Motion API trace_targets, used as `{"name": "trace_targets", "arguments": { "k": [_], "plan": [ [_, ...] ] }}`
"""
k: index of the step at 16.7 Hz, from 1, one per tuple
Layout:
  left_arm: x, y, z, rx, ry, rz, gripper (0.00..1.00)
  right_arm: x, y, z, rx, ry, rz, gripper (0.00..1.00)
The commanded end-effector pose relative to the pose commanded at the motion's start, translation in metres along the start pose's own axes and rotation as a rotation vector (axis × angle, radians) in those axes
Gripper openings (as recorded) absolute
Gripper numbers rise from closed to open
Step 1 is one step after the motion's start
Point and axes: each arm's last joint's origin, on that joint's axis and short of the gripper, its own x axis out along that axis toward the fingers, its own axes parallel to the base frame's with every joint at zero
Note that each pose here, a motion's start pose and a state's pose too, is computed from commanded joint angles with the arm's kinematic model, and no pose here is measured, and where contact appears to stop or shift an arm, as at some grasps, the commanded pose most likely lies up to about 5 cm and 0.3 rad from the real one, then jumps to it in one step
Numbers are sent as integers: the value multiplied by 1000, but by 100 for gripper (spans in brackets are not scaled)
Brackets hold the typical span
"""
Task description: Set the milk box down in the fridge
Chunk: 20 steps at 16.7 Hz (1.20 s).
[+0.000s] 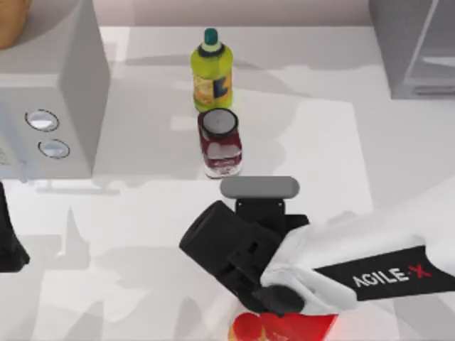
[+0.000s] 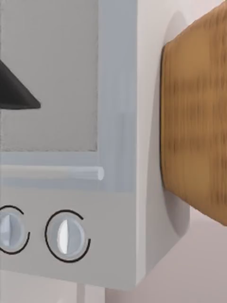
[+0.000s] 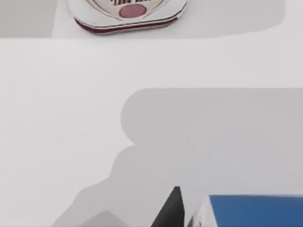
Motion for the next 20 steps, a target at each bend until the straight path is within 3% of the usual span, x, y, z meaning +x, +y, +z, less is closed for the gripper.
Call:
{"name": "trace_targets", "arguments": {
  "k": [4, 5, 15, 20],
  "plan": [
    [0, 0, 0, 0, 0, 0, 100, 0, 0, 0, 0, 0, 0, 2],
    [0, 0, 0, 0, 0, 0, 100, 0, 0, 0, 0, 0, 0, 0],
    [0, 0, 0, 0, 0, 0, 100, 1, -2, 3, 5, 0, -13, 0],
    [0, 0, 0, 0, 0, 0, 100, -18, -9, 35, 31, -1, -58, 0]
  ]
}}
